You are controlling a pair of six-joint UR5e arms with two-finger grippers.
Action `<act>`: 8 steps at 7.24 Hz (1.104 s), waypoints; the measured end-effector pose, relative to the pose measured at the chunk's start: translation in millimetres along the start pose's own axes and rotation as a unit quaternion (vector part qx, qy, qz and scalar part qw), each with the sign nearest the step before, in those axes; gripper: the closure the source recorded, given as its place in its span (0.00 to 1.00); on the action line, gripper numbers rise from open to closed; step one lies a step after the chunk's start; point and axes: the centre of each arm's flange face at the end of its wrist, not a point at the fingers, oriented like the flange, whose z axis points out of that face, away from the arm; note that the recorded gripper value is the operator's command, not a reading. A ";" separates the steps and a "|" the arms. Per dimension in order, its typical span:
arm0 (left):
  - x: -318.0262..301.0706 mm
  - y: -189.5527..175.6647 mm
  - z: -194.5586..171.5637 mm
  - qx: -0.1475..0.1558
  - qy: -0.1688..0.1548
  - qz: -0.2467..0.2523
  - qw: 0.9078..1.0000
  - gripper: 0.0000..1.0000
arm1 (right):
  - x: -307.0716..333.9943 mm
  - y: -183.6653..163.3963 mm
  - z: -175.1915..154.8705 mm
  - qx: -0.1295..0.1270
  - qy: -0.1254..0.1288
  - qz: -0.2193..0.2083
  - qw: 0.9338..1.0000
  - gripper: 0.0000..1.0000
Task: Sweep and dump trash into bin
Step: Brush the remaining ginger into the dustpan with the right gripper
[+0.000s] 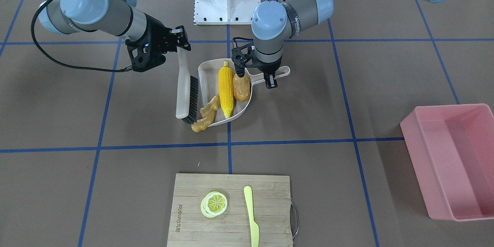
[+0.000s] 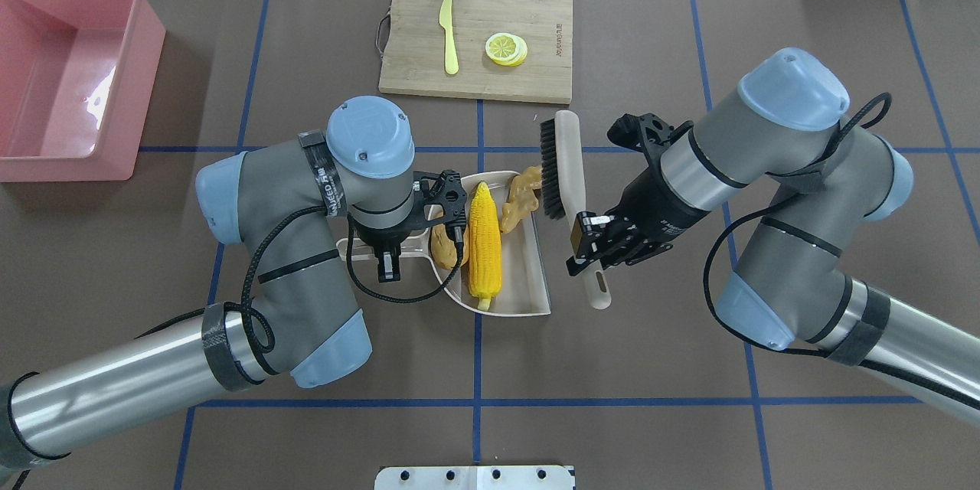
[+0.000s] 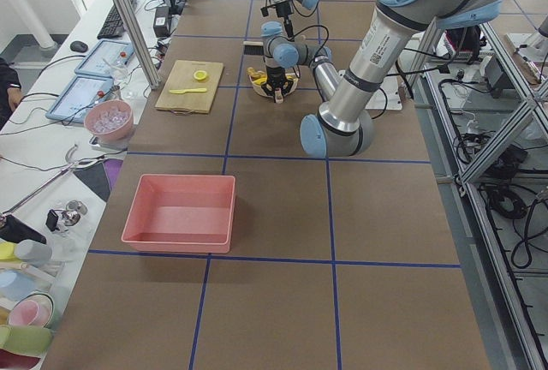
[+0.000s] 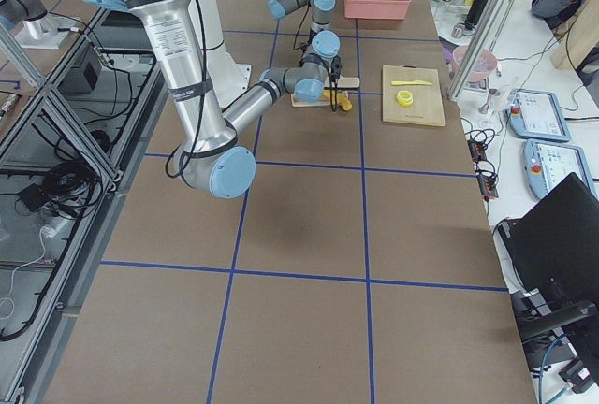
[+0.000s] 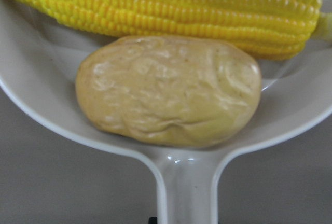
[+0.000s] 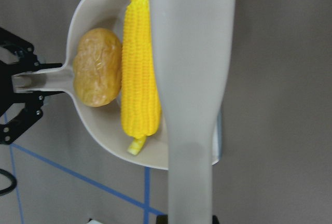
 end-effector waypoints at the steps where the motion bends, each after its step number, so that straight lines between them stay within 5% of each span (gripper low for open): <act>1: 0.0 1.4 2.0 0.000 0.000 0.000 1.000 1.00 | 26.6 -17.2 -2.8 -0.003 0.011 -0.022 1.000 1.00; 4: 0.9 4.3 4.4 -0.001 0.002 0.000 1.000 1.00 | 78.8 -54.4 8.0 -0.022 0.030 -0.085 0.996 1.00; 8: 1.1 10.3 4.5 -0.011 0.006 -0.006 1.000 1.00 | 83.3 -56.3 45.1 -0.046 0.040 -0.095 0.994 1.00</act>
